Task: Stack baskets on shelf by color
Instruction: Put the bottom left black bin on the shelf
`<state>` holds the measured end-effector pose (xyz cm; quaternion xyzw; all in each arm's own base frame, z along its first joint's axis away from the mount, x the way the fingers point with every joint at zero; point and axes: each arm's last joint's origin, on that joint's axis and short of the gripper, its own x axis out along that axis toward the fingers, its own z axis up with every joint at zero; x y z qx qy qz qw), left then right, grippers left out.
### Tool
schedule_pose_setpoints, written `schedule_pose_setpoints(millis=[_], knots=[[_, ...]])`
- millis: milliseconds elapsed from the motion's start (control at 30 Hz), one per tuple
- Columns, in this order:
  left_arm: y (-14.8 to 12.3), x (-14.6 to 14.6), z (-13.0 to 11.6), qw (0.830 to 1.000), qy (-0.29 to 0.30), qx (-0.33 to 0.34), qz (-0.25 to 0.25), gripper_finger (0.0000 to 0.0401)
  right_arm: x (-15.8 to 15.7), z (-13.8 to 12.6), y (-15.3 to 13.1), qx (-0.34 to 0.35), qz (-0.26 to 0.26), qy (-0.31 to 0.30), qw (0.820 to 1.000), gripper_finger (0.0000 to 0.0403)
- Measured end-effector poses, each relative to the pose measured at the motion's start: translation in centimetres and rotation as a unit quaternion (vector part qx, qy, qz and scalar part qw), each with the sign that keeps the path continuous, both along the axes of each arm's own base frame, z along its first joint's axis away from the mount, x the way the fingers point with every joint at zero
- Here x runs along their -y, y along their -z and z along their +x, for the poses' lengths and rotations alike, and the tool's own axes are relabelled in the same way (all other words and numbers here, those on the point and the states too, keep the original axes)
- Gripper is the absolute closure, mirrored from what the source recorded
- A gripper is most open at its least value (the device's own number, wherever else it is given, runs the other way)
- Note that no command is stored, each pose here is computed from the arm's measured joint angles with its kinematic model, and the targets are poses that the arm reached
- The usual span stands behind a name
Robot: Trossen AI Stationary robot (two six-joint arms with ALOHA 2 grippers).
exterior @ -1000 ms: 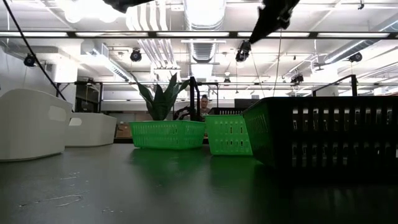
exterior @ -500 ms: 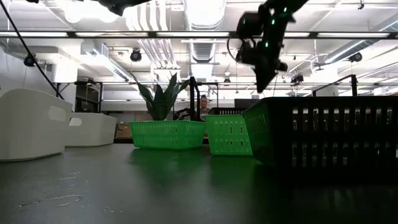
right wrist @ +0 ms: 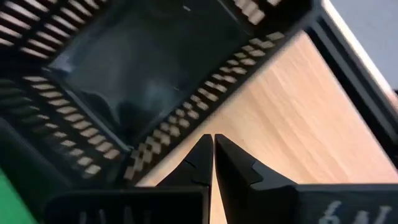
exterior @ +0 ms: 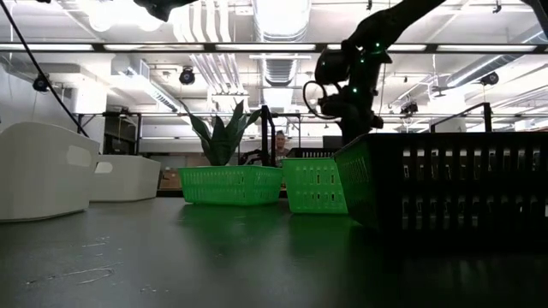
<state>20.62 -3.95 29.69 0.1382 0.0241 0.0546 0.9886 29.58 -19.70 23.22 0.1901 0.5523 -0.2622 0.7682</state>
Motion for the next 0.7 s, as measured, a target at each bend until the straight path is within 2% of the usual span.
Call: schedule_pose_setpoints(millis=[200,700], knots=[[0.0,0.0,0.0,1.0,0.0,0.0,0.0,0.036,-0.3,0.8,-0.3,0.037,-0.005,-0.01,0.999,0.0394],[0.0,0.0,0.0,1.0,0.0,0.001,0.0,0.036,-0.7,1.4,-0.7,0.053,-0.014,-0.02,0.998,0.0394]])
